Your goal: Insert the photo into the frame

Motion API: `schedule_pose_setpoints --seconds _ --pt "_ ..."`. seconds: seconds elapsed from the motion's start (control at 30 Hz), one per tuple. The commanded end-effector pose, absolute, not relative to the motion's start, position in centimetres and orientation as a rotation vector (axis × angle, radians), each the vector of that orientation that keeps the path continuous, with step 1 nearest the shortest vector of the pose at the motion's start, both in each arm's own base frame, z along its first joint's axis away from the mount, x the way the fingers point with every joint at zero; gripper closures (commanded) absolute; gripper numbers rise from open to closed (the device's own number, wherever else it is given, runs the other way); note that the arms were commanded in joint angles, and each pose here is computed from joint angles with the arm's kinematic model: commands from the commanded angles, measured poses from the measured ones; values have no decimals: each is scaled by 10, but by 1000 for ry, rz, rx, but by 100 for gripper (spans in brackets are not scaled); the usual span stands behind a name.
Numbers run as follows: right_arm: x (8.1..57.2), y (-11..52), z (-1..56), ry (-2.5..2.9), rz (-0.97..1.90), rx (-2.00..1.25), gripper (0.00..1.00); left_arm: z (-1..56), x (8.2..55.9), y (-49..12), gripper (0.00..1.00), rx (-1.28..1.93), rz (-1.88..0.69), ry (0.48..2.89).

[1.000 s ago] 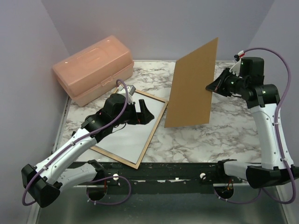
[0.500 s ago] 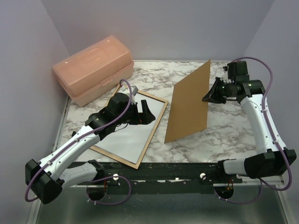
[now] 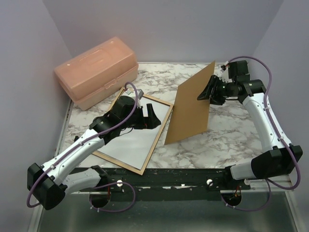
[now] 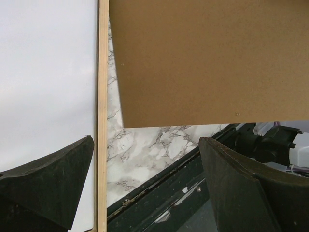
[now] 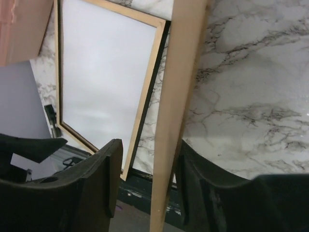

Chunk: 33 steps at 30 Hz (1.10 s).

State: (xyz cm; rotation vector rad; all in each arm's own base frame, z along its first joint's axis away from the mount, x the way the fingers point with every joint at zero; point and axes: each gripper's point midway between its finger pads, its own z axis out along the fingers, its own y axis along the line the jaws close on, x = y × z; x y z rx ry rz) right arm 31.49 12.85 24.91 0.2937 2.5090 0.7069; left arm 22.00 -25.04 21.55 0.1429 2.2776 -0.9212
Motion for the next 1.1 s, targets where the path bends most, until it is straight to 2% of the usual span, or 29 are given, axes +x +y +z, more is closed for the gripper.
schedule_pose_setpoints --seconds 0.0,0.13,0.3,0.53,0.67,0.83,1.07 --pt "324 155 277 2408 862 193 39 219 219 -254 5 156 -946 2273" --pt "331 168 298 2344 922 146 25 224 223 -253 5 143 -932 2265" --pt "338 197 312 2292 1005 79 18 242 236 -256 5 131 -952 2244" --pt "334 243 308 2277 1132 -22 17 280 272 -257 4 81 -1065 2186" --pt "319 266 320 2196 1368 -117 14 304 303 -249 2 61 -1185 2124" --pt "311 272 322 2159 1436 -174 12 327 342 -254 1 148 -1318 2132" --pt "304 276 322 2130 1495 -214 10 363 366 -280 2 264 -1458 2092"
